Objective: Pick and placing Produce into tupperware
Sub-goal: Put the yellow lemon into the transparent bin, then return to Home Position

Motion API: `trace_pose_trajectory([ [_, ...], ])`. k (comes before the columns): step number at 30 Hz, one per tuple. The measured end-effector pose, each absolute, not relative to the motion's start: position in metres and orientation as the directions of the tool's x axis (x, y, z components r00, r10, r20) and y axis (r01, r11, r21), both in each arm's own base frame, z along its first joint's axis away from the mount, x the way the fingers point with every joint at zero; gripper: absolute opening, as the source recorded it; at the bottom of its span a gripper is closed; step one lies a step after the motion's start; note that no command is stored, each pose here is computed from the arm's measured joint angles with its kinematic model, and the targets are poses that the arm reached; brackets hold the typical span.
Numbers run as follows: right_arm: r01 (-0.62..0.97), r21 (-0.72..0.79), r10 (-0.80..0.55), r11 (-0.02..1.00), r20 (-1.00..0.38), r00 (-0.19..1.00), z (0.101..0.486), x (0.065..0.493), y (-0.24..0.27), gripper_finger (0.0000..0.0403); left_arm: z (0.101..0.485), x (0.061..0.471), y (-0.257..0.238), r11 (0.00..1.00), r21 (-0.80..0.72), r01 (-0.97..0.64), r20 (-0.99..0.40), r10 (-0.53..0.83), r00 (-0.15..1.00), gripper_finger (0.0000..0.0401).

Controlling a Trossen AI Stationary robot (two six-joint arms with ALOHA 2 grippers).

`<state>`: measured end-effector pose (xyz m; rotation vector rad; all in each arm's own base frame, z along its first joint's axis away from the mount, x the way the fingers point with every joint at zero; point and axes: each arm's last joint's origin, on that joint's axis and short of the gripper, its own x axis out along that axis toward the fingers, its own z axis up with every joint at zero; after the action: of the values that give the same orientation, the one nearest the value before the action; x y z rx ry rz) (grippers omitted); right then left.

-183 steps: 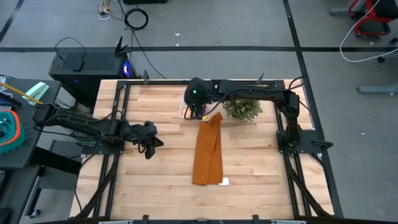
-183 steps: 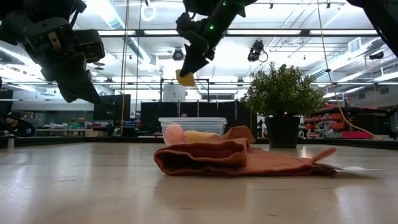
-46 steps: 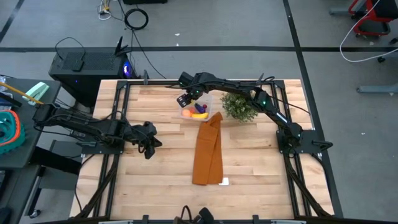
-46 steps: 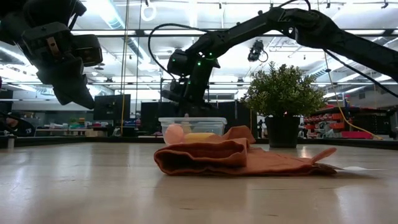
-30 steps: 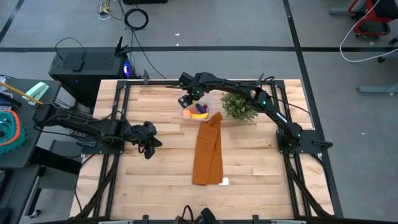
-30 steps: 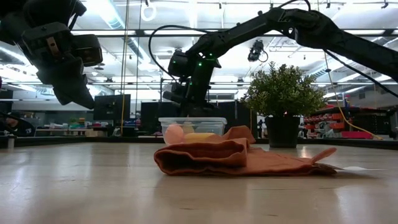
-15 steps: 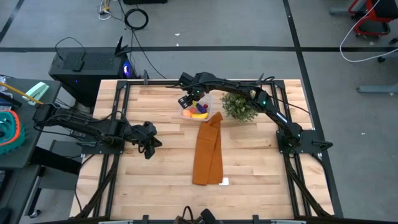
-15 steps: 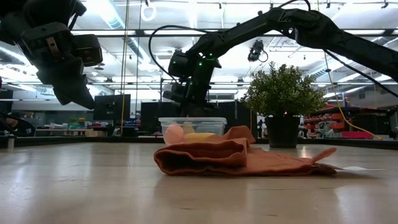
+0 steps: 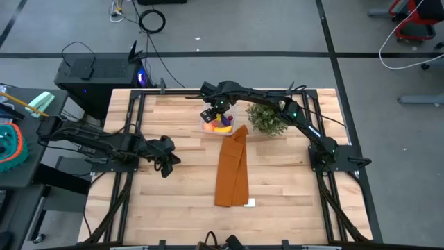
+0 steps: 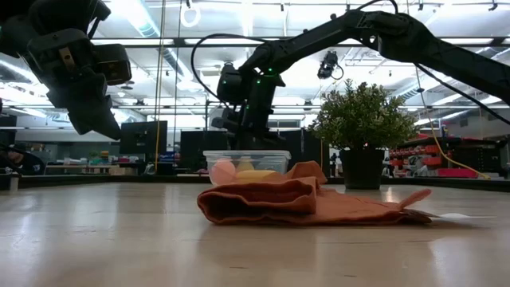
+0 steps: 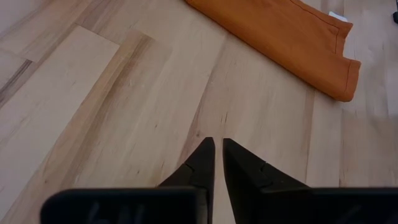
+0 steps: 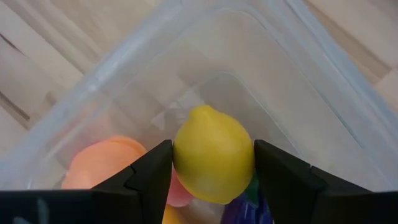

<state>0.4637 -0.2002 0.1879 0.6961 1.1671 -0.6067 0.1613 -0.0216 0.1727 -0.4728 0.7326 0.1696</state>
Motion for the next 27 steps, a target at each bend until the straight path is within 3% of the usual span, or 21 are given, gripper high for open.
trace_pose_trajectory([
  [27, 0.733, 0.159, -0.043, 0.662, -0.968, 0.249, 0.1868, 0.4603, -0.1979, 0.0236, 0.1727, 0.1613, -0.0216, 0.882, -0.355, -0.310, -0.678, -0.014, 0.735, 0.0042],
])
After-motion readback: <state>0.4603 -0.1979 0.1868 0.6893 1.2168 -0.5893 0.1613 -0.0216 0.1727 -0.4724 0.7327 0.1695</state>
